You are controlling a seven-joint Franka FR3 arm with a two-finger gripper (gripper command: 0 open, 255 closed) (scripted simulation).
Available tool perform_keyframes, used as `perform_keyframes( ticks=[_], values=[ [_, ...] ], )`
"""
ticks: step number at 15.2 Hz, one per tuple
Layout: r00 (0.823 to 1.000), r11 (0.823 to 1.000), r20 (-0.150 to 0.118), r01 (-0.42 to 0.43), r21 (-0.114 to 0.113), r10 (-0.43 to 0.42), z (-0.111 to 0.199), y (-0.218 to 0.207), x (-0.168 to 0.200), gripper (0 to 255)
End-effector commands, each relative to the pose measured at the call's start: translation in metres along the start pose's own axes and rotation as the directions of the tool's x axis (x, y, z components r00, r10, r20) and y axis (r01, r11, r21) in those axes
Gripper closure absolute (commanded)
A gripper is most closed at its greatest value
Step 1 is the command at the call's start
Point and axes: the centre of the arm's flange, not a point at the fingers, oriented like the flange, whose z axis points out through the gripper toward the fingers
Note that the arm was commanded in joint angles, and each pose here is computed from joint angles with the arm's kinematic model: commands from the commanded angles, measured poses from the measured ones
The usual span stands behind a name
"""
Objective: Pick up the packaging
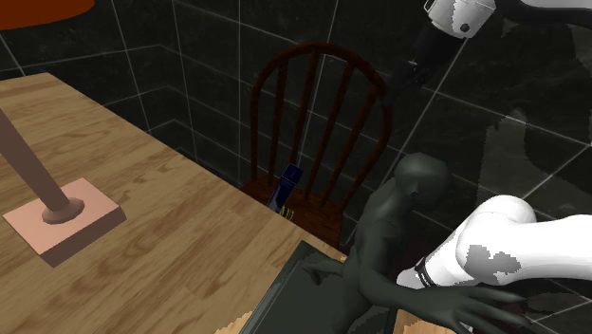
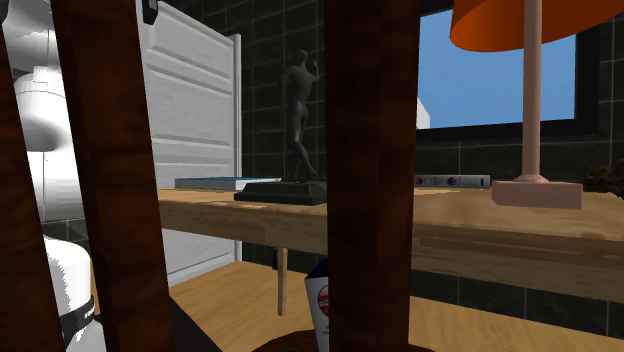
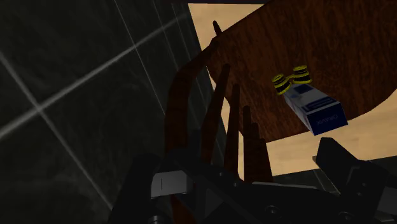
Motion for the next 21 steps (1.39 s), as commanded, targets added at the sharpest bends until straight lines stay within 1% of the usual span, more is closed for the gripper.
perform_keyframes(
  ticks=[1,11,21],
  values=[
    [1.0,1.0,0.0,0.0,0.0,0.0,0.0,0.0,0.0,0],
    [1.0,0.997,-0.017,0.023,0.068,-0.022,0.107,-0.064,0.021,0],
    [0.998,0.99,-0.035,0.048,0.134,-0.043,0.209,-0.135,0.043,0]
  ],
)
